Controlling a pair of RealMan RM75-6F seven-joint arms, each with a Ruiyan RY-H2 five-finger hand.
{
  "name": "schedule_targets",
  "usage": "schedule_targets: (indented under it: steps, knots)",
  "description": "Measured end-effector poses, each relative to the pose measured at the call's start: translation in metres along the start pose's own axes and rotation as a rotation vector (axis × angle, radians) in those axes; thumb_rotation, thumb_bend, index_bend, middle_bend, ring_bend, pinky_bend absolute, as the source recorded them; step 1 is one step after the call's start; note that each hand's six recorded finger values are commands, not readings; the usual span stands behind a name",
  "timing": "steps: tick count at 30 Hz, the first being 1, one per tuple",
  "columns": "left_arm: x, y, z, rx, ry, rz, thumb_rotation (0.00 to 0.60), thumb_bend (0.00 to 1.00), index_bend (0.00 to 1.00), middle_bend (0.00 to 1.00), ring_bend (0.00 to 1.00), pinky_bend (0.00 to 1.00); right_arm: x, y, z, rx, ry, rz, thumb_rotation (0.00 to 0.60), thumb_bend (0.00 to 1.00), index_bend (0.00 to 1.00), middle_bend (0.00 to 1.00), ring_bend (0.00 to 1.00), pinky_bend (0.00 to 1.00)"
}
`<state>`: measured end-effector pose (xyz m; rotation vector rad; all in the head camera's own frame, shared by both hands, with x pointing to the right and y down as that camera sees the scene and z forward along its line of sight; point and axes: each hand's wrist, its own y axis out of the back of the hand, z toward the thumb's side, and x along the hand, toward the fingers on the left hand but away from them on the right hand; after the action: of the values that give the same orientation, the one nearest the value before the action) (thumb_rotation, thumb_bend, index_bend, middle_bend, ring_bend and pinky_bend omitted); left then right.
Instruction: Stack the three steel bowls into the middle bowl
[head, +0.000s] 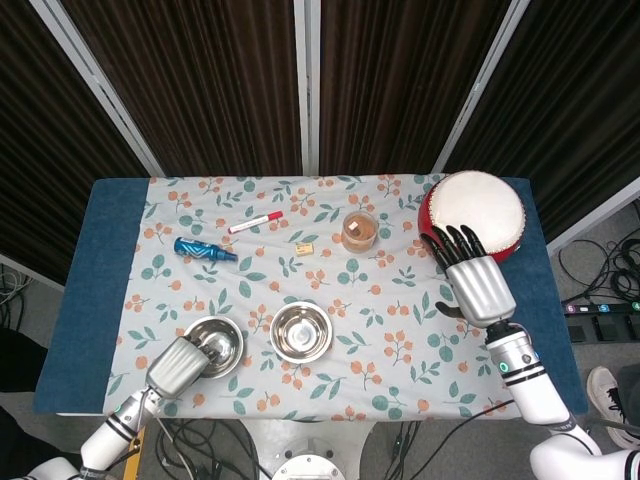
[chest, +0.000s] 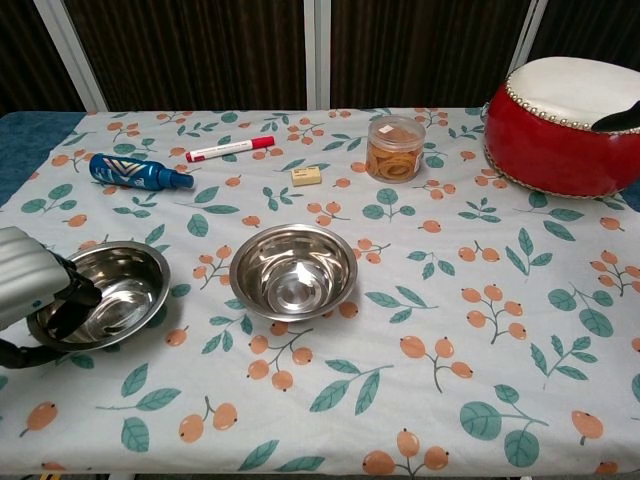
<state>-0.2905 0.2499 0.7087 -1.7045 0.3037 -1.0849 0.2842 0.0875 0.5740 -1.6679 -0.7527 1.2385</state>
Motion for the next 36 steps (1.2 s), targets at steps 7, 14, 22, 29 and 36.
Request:
schedule_targets:
  steps: [7,14,22,29,36]
  knots:
    - [0.0,0.001,0.001,0.001,0.009,0.012,0.6,0.31,0.75,0.77,0.69,0.74,0.001,-0.002,-0.006,-0.004,-0.013,0.007,0.6,0.0,0.03,0.04,0.0,0.0]
    - [0.002,0.005,0.002,-0.01,0.01,0.024,0.6,0.31,0.75,0.77,0.69,0.75,0.001,-0.004,-0.008,-0.007,-0.019,0.011,0.6,0.0,0.03,0.04,0.0,0.0]
    - [0.013,0.022,0.003,-0.021,-0.002,0.068,0.6,0.32,0.75,0.77,0.69,0.75,0.0,0.005,-0.009,-0.015,-0.025,-0.02,0.6,0.0,0.03,0.04,0.0,0.0]
    - [0.049,0.053,0.028,-0.005,-0.101,0.121,0.6,0.32,0.75,0.77,0.69,0.75,0.001,0.031,-0.013,-0.03,-0.041,-0.101,0.6,0.0,0.03,0.04,0.0,0.0]
    - [0.085,0.076,0.07,-0.021,-0.209,0.137,0.6,0.32,0.75,0.77,0.69,0.75,0.01,0.059,-0.031,-0.05,-0.101,-0.199,0.6,0.0,0.03,0.05,0.0,0.0]
